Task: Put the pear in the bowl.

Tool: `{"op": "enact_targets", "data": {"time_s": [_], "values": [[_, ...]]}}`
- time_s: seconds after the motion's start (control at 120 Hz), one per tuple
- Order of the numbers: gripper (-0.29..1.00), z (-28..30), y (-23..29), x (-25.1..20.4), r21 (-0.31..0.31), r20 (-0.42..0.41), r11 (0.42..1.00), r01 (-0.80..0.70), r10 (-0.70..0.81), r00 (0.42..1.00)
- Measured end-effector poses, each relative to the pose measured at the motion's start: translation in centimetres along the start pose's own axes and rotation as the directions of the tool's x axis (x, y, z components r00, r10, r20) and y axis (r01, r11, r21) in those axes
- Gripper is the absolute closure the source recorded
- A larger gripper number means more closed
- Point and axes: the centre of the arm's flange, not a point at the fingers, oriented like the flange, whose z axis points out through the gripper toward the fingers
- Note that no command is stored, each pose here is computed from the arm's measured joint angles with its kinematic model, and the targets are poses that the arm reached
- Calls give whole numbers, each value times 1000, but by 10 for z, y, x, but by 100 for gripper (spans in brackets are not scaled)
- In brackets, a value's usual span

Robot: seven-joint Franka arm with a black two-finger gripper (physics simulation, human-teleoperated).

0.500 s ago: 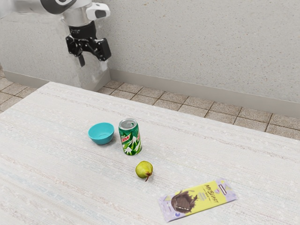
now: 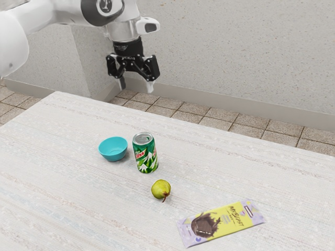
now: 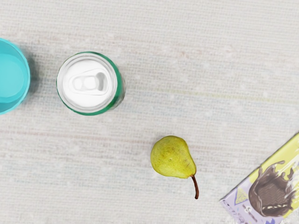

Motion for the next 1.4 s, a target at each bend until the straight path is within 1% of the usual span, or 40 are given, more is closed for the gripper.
{"op": "enact_targets", "data": {"time_s": [0.058,0.1,0.167,0.242,0.317,0.375,0.492,0.567,0.7,0.825,0.95,1.167,1.4], "values": [[0,38,33,6,14,56,1000,4,-5,998],[0,63,56,2,25,91,1000,12,-14,996],[0,106,76,-9,35,147,998,57,-62,987],[0,143,82,-30,40,187,990,135,-140,972],[0,169,85,-52,43,196,977,207,-211,958],[0,198,81,-68,58,206,962,266,-272,940],[0,239,66,-77,69,183,922,380,-387,904],[0,254,59,-77,61,156,897,437,-441,884],[0,276,42,-64,40,115,851,524,-524,844],[0,304,32,-52,39,107,820,571,-572,814],[0,328,31,-46,39,104,804,594,-594,798],[0,347,37,-40,11,96,788,616,-614,784],[10,355,38,-34,-8,88,778,628,-625,776]]}}
